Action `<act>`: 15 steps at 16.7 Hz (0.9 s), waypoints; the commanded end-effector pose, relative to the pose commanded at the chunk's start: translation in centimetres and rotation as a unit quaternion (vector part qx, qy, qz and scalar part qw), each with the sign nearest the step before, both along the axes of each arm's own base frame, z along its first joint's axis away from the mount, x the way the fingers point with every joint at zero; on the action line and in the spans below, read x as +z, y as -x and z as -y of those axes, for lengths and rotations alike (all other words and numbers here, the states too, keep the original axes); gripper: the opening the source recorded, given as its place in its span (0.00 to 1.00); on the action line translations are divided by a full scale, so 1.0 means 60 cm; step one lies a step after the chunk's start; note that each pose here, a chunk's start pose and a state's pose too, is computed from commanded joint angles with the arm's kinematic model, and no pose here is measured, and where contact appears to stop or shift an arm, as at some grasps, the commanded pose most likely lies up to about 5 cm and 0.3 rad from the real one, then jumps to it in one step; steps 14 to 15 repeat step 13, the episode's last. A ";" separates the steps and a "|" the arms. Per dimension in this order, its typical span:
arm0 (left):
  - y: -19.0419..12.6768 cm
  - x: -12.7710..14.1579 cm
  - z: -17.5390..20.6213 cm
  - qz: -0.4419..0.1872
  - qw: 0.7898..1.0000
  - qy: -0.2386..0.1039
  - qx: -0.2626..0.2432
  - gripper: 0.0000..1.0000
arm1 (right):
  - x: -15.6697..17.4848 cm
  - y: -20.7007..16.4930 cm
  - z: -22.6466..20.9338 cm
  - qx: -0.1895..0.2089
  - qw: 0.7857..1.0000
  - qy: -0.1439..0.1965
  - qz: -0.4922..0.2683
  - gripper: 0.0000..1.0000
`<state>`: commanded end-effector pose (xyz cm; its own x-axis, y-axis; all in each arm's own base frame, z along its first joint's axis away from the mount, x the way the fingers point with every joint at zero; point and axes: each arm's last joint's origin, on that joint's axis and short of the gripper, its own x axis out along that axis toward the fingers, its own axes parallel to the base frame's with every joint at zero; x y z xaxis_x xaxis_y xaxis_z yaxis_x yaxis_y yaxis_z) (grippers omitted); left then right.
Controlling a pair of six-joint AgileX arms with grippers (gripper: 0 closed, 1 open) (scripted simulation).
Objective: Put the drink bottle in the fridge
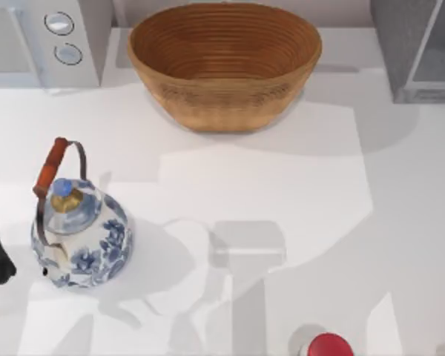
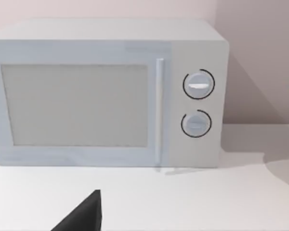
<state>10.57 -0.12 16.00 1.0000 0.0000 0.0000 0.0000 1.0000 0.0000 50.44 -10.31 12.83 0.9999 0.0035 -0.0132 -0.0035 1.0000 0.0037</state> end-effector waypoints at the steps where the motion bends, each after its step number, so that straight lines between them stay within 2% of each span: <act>1: 0.000 0.000 0.000 0.000 1.000 0.000 0.000 1.00 | 0.000 0.000 0.000 0.000 1.000 0.000 0.000 0.53; 7: 0.000 0.000 0.000 0.000 1.000 0.000 0.000 1.00 | 0.000 0.000 0.000 0.000 1.000 0.000 0.000 0.98; 15: 0.000 0.000 0.000 0.000 1.000 0.000 0.000 1.00 | 0.000 0.000 0.000 0.000 1.000 0.000 0.000 1.00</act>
